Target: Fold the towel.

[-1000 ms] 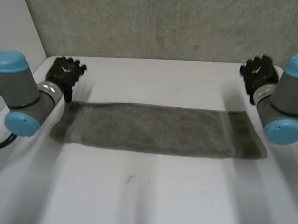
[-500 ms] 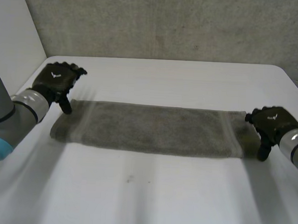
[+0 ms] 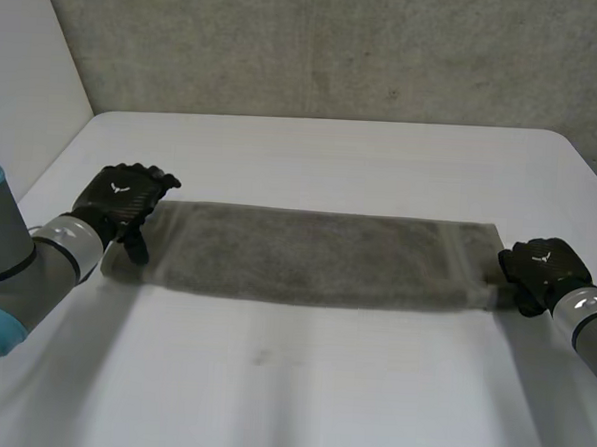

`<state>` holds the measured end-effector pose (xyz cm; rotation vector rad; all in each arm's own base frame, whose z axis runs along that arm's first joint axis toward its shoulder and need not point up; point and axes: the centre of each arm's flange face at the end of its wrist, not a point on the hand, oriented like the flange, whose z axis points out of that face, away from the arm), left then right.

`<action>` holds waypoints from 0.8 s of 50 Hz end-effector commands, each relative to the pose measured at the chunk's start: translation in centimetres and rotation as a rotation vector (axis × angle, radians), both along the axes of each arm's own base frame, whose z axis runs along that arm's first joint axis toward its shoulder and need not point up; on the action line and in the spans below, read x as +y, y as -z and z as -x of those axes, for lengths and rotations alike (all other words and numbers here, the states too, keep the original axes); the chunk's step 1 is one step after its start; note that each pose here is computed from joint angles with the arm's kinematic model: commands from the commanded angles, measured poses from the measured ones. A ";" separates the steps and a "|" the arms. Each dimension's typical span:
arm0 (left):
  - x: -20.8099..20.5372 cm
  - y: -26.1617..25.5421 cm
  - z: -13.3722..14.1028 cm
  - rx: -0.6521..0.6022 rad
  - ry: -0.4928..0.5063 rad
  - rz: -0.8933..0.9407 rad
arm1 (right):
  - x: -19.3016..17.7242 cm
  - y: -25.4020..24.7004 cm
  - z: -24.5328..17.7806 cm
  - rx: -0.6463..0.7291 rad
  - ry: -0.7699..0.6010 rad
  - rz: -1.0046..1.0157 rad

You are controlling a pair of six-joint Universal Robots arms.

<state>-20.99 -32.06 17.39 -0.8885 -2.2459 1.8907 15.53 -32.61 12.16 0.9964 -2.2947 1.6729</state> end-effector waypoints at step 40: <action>2.0 -1.6 -0.1 0.011 0.003 0.040 | 9.8 -4.4 -23.1 0.041 -0.748 0.369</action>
